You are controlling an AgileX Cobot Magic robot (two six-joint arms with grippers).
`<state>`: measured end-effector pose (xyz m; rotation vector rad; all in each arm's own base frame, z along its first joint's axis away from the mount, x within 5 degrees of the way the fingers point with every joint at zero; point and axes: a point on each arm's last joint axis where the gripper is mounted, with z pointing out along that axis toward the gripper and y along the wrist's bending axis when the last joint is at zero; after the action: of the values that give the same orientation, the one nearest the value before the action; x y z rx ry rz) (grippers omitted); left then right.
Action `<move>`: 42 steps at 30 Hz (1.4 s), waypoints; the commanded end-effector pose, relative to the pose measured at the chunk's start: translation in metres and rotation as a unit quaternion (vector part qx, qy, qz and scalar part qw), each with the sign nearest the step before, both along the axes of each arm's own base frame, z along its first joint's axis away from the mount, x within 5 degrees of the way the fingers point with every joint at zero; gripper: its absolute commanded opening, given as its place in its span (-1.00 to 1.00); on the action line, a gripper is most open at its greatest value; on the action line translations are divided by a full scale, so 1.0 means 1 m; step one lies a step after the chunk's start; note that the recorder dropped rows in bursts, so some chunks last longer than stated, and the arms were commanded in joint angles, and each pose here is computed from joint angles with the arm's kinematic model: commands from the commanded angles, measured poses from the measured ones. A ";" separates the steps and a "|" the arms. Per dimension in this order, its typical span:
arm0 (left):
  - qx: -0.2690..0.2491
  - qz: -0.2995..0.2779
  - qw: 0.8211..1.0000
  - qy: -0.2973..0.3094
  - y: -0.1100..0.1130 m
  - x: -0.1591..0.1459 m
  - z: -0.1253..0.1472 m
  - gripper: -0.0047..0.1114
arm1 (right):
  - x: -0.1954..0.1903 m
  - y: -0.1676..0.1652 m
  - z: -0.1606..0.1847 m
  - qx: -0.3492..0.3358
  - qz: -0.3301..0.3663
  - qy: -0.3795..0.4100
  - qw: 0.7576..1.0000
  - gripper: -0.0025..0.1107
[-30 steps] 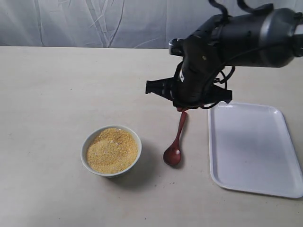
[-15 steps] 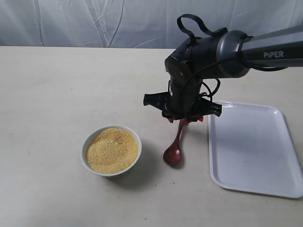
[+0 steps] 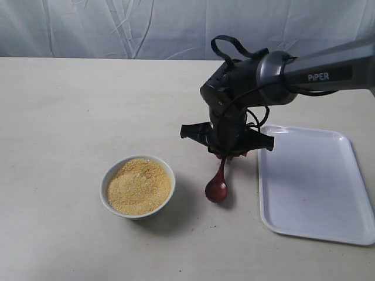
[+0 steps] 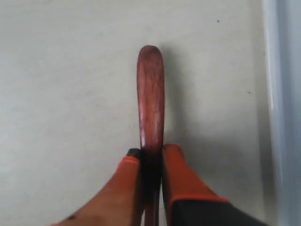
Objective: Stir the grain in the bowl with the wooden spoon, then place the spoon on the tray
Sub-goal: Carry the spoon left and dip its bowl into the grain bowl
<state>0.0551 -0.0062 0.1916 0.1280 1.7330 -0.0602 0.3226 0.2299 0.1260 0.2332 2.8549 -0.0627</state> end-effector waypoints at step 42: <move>0.000 0.000 1.000 -0.006 0.000 0.000 0.000 -0.92 | -0.051 0.092 0.042 0.123 0.112 -0.159 0.973 -0.95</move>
<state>0.0551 -0.0061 0.1916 0.1291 1.7328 -0.0586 0.2721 0.3213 0.1665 -0.0329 2.5435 0.3404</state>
